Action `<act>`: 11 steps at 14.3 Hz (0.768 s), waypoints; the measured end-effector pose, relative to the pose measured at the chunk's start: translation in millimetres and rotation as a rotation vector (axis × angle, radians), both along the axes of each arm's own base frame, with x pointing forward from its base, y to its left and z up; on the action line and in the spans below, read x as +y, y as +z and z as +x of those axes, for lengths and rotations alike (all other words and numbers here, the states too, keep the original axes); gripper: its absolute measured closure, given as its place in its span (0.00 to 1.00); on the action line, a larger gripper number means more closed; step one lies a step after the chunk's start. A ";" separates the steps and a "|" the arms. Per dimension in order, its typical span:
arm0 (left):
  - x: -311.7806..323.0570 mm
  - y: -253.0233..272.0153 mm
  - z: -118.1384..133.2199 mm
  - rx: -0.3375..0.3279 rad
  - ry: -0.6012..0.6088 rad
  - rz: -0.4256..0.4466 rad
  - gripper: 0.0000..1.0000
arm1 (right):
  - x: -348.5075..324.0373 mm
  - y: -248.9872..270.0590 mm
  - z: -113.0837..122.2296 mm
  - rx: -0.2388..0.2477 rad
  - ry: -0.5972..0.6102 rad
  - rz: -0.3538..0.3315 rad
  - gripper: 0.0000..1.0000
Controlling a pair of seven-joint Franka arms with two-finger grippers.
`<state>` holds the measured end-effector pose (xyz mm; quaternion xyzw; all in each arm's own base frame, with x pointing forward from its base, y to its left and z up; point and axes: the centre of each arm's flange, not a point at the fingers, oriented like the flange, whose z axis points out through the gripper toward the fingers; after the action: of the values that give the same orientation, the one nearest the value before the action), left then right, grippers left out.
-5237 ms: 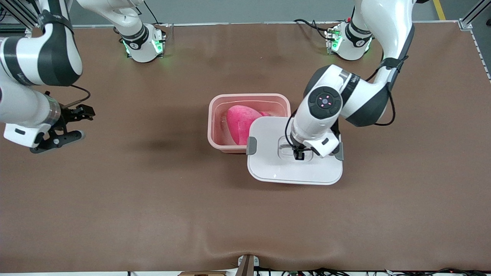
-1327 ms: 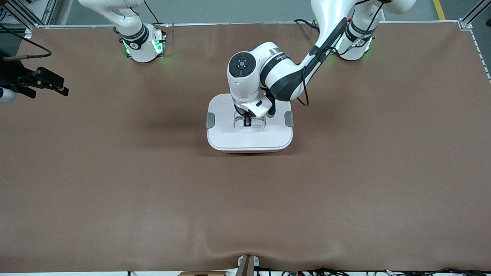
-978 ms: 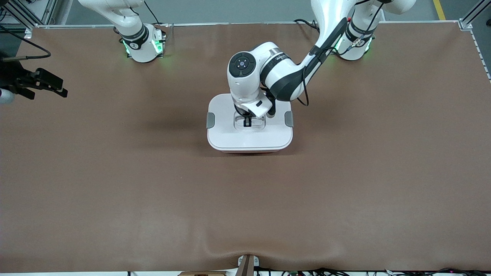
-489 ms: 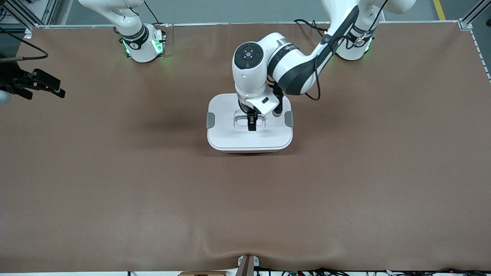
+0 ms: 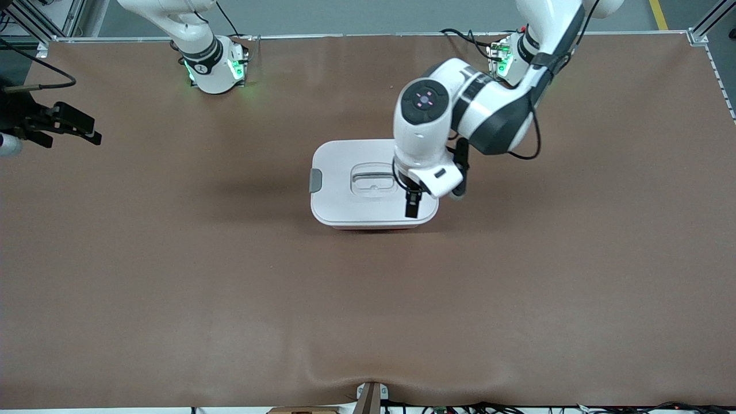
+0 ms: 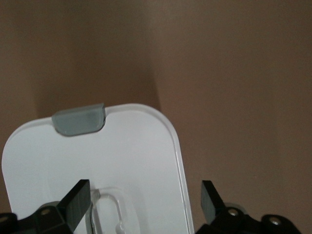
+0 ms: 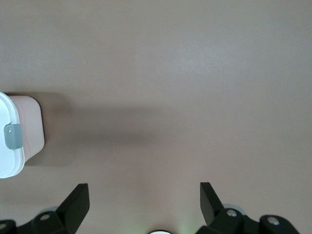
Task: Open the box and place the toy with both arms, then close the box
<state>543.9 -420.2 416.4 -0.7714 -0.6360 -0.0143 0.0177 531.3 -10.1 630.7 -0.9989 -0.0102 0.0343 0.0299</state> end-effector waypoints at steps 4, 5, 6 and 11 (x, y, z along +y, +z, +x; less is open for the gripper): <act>53.1 10.4 36.2 -0.003 -0.076 -0.003 0.00 | 0.0 -0.4 -0.5 0.005 0.000 0.000 0.00; 68.1 13.3 45.2 -0.004 -0.101 -0.003 0.00 | 0.1 -0.6 -0.7 0.007 0.000 0.000 0.00; 83.2 15.2 53.7 -0.005 -0.125 -0.004 0.00 | 0.1 -0.8 -0.9 0.008 0.001 0.000 0.00; 156.7 20.0 90.4 -0.004 -0.221 -0.006 0.00 | 0.9 -4.2 -2.2 0.026 0.003 0.001 0.00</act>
<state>634.3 -263.5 436.4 -0.8370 -0.5469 -0.0155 0.0124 529.1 -9.2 626.5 -0.9984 -0.0111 0.0472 0.0303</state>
